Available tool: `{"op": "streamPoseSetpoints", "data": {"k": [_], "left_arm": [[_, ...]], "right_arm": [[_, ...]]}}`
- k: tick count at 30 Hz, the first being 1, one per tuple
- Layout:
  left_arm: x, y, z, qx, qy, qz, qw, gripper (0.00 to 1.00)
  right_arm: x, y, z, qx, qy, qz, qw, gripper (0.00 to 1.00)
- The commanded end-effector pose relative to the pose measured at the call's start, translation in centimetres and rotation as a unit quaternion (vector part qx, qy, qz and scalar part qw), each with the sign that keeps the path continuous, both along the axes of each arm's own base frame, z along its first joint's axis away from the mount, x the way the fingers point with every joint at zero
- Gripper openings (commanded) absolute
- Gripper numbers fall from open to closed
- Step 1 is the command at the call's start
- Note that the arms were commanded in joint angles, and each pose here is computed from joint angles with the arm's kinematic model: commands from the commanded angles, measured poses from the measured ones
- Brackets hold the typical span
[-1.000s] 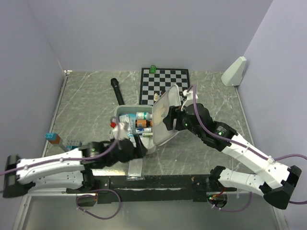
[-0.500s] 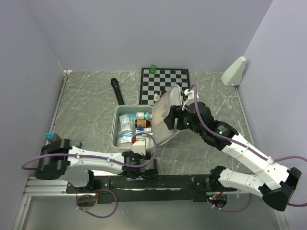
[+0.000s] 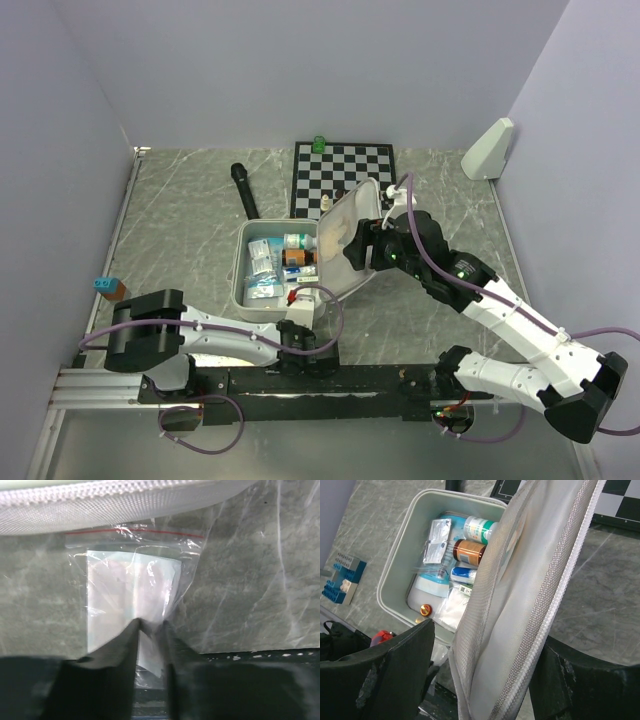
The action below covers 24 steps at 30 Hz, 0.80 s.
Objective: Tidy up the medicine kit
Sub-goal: Pick up the medical item at the center of the board.
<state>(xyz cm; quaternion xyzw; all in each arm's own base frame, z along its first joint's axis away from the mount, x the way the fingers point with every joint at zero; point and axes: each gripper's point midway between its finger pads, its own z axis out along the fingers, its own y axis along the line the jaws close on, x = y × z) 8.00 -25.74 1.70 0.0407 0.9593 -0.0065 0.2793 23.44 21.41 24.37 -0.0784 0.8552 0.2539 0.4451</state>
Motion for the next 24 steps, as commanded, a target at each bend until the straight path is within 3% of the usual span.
{"op": "streamPoseSetpoints", "data": {"k": [1, 5, 10, 14, 17, 21, 24], "left_arm": [[-0.4, 1.2, -0.6, 0.024, -0.001, -0.007, 1.0, 0.17], [-0.1, 1.3, 0.6, 0.006, -0.011, 0.001, 1.0, 0.01], [-0.4, 0.4, 5.6, -0.049, -0.053, -0.012, 0.997, 0.01], [-1.5, -0.4, 11.4, -0.15, -0.073, -0.018, 0.986, 0.01], [-1.5, -0.6, 15.5, -0.247, -0.078, -0.021, 0.966, 0.01], [-0.3, 0.2, 21.0, -0.374, -0.107, -0.013, 0.921, 0.01], [1.2, 1.7, 24.3, -0.42, -0.153, 0.002, 0.895, 0.01]], "right_arm": [[0.4, 0.3, -0.3, 0.003, -0.001, 0.004, 1.0, 0.75], [0.5, 0.3, -0.3, 0.004, -0.002, 0.003, 1.0, 0.75], [0.4, 0.2, 0.5, 0.01, -0.01, 0.006, 1.0, 0.77], [0.1, 0.3, 1.2, 0.031, -0.016, 0.012, 0.999, 0.81], [0.0, 0.7, 1.5, 0.062, -0.013, 0.027, 0.998, 0.85], [0.4, 0.8, 1.6, 0.115, -0.005, 0.038, 0.993, 0.9], [1.0, 0.7, 2.4, 0.162, -0.006, 0.046, 0.986, 0.92]]}}
